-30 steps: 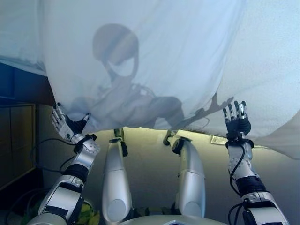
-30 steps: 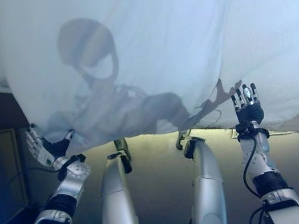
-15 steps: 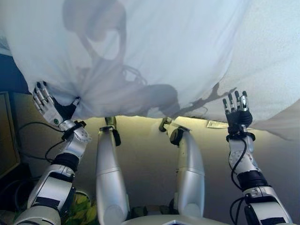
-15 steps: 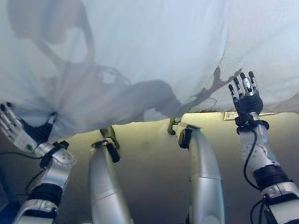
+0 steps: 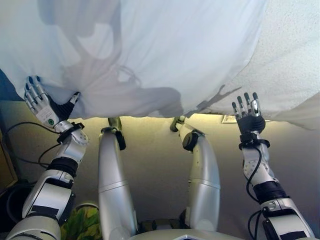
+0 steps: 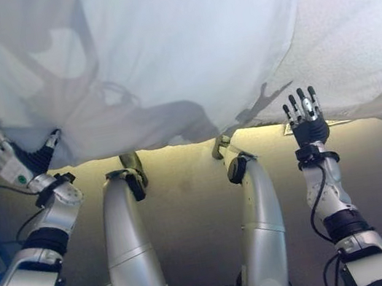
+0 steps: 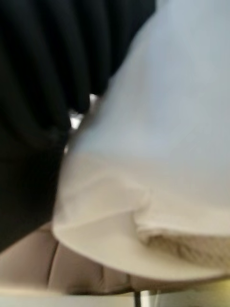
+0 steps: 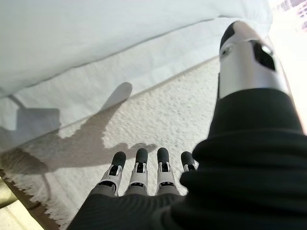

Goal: Make the bed neatly

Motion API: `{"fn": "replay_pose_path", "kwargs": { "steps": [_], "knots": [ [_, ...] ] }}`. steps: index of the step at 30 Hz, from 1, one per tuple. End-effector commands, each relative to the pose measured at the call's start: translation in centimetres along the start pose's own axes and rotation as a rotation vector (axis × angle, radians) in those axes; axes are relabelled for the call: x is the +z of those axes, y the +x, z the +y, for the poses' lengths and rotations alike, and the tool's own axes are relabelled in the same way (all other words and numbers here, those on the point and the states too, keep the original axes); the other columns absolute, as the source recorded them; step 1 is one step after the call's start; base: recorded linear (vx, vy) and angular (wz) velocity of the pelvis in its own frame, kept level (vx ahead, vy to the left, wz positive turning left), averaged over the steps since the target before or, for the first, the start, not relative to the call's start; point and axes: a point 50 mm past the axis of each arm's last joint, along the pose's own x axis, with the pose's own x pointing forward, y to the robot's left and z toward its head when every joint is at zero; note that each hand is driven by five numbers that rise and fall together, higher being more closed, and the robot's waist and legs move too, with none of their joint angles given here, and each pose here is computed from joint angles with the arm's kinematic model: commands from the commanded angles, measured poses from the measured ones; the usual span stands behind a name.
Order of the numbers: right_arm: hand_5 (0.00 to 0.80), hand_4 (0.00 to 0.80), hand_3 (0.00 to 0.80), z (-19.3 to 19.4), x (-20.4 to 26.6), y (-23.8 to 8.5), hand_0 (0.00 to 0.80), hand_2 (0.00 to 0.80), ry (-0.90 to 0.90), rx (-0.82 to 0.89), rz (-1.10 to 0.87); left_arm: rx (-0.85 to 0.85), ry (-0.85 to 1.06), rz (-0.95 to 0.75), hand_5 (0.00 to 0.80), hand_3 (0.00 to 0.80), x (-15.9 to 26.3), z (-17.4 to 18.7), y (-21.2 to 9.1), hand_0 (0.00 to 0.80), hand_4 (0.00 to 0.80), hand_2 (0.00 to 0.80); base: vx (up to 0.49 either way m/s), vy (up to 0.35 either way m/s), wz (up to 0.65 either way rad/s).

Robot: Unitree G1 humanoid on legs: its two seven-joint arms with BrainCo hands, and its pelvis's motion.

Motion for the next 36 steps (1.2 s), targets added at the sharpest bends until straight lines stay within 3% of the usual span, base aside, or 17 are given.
{"fn": "replay_pose_path", "kwargs": {
  "steps": [1, 13, 20, 28, 33, 36],
  "knots": [
    [0.000, 0.000, 0.000, 0.3, 2.1, -0.4, 0.000, 0.000, -0.005, 0.048, -0.084, -0.152, 0.194, 0.252, 0.000, 0.000, -6.1, -0.2, -1.6, 0.000, 0.000, 0.000, 0.007, -0.018, -0.12],
    [0.000, 0.000, 0.000, 1.8, 1.5, 0.1, 0.000, 0.000, 0.025, 0.086, -0.096, -0.532, 0.112, 0.526, 0.000, 0.000, -9.9, -2.0, -5.1, 0.000, 0.000, 0.000, 0.000, -0.017, -0.11],
    [0.000, 0.000, 0.000, 1.9, 1.8, 0.3, 0.000, 0.000, 0.043, 0.104, -0.096, -0.792, 0.259, 0.722, 0.000, 0.000, -13.2, -1.8, -8.2, 0.000, 0.000, 0.000, 0.003, -0.011, -0.04],
    [0.000, 0.000, 0.000, 2.0, 1.4, 0.3, 0.000, 0.000, 0.057, 0.126, -0.076, -1.060, 0.290, 0.867, 0.000, 0.000, -14.3, -1.6, -9.8, 0.000, 0.000, 0.000, 0.001, 0.000, 0.00],
    [0.000, 0.000, 0.000, 1.9, 1.1, 0.2, 0.000, 0.000, 0.071, 0.128, -0.062, -1.032, 0.291, 0.876, 0.000, 0.000, -14.5, -1.4, -9.9, 0.000, 0.000, 0.000, -0.001, -0.011, -0.01],
    [0.000, 0.000, 0.000, 1.9, 0.6, -0.2, 0.000, 0.000, 0.090, 0.125, -0.045, -0.873, 0.257, 0.841, 0.000, 0.000, -14.6, -1.1, -8.8, 0.000, 0.000, 0.000, 0.026, -0.051, 0.05]
  ]
}}
